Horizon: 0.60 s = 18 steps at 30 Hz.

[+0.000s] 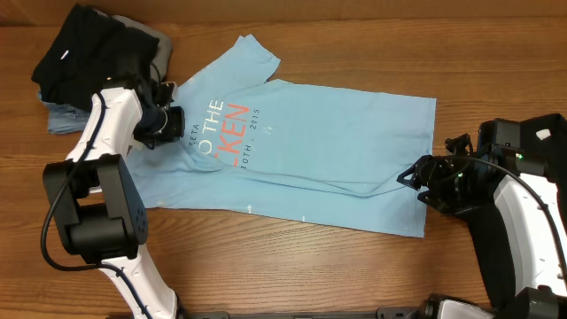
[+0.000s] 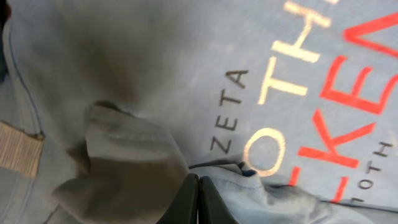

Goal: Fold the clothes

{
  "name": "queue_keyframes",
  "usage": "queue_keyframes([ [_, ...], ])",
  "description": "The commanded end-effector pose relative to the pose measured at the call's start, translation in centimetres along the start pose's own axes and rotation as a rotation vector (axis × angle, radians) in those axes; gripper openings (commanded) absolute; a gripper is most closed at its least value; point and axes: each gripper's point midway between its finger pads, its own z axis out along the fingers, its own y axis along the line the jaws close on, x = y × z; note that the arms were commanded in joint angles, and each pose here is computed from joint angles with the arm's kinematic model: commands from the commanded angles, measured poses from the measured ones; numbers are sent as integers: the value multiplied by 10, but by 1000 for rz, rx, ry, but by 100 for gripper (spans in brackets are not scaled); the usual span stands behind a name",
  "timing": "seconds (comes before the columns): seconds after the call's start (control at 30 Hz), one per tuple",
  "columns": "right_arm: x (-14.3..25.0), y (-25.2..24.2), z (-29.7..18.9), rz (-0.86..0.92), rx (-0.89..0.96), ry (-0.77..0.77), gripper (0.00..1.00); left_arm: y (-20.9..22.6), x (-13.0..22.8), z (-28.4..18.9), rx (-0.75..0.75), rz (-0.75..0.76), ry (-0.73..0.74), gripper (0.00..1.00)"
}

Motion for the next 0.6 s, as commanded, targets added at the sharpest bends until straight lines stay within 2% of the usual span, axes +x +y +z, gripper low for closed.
queue_keyframes([
  [0.0,-5,9,-7,-31,-17,-28,68,-28,-13,-15,61,42,-52,4],
  [0.23,-6,9,-7,-32,-18,-31,68,-63,-9,-10,50,142,-35,4],
  [0.3,-6,9,-7,-31,-18,-30,68,-54,-5,-9,-56,129,-18,6],
  [0.4,-6,9,-7,-31,-17,-29,68,-31,0,-11,-202,55,-2,26],
  [0.47,-6,9,-7,-32,-18,-30,68,-19,2,-14,-267,-7,0,49],
  [0.53,-6,9,-7,-33,-18,-32,68,-10,2,-16,-292,-51,-5,50],
  [0.57,-6,9,-7,-33,-18,-32,68,-8,2,-16,-297,-62,-7,48],
])
